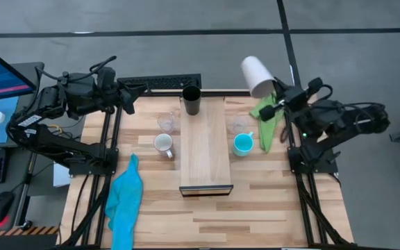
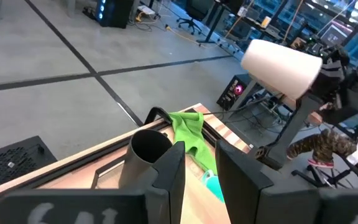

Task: Stack small to large cups/mugs on shelf
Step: Put the white cup on the shelf

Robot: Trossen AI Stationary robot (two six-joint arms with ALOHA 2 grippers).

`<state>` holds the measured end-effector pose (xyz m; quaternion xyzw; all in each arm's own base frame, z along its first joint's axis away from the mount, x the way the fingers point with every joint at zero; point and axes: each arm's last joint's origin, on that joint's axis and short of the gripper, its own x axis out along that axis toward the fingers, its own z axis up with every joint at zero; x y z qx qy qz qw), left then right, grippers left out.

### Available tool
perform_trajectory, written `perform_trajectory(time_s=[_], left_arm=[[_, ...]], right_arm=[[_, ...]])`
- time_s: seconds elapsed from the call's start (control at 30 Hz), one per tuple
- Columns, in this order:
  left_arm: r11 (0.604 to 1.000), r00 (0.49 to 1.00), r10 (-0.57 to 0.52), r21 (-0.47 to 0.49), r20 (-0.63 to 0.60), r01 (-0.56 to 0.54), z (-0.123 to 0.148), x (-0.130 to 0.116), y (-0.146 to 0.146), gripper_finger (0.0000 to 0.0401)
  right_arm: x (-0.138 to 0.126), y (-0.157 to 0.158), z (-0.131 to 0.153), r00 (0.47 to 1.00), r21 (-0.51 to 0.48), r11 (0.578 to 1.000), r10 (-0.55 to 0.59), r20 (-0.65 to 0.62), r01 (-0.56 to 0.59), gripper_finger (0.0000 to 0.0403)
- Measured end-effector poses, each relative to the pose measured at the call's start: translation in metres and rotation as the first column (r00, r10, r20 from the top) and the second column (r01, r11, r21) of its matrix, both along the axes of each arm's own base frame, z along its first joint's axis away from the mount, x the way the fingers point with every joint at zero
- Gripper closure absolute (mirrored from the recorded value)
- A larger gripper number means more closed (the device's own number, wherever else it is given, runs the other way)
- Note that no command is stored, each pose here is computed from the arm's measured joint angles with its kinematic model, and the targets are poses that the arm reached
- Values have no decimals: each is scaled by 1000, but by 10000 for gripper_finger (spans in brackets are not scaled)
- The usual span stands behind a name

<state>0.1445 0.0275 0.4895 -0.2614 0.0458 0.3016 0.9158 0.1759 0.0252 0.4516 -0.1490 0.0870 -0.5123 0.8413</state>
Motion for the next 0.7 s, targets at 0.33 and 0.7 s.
perform_trajectory(time_s=[0.33, 0.7], left_arm=[[1000, 1000, 9, -29, 19, -8, 0, 0, 0, 321], [1000, 1000, 7, -24, 15, -7, 0, 0, 0, 321]], right_arm=[[35, -14, 4, 972, -66, 982, -185, -142, 177, 393], [24, -9, 59, 994, 4, 995, -96, 50, 96, 394]])
